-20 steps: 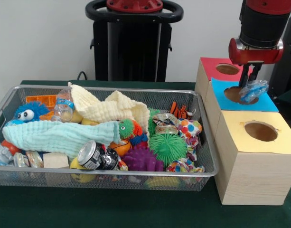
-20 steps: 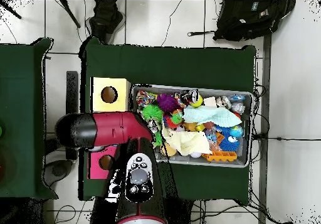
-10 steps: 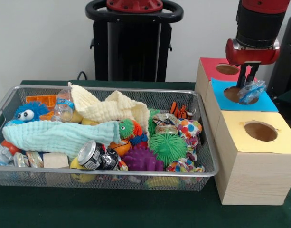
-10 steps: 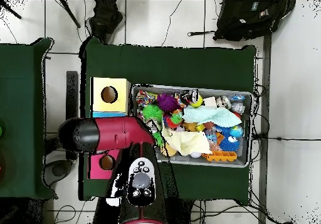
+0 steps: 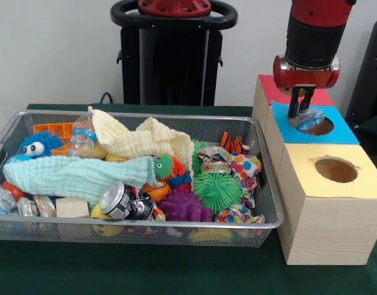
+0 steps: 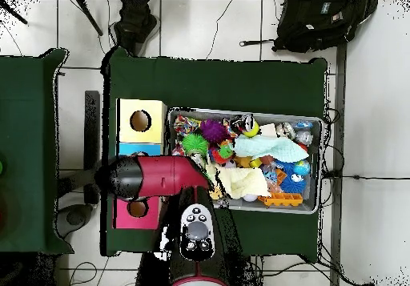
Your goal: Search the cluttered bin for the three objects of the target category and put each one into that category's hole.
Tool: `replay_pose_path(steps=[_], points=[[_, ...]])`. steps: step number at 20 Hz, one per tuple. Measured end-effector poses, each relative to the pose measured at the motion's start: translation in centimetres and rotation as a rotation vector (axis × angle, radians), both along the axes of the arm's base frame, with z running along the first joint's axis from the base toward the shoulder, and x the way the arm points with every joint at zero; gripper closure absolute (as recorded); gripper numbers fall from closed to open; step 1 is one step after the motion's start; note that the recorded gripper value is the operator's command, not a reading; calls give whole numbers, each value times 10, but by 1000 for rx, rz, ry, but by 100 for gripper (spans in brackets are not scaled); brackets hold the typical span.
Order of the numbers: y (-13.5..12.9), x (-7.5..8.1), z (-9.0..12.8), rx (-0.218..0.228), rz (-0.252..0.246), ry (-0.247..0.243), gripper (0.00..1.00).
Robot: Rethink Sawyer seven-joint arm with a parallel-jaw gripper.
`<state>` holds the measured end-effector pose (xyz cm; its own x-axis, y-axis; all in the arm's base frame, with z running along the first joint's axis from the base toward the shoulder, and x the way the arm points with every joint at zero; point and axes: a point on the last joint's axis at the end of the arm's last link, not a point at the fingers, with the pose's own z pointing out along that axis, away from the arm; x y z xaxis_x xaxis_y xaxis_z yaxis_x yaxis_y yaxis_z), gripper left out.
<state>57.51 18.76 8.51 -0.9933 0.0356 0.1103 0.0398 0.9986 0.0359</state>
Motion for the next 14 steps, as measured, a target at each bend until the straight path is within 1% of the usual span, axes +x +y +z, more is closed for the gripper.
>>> replay_pose_path(steps=[1, 4, 8, 14], points=[[0, 2, 1, 8, -3, -9, 0], [1, 3, 1, 13, -4, -12, 0], [15, 4, 1, 35, 8, -15, 0], [15, 4, 1, 36, 8, -15, 0]])
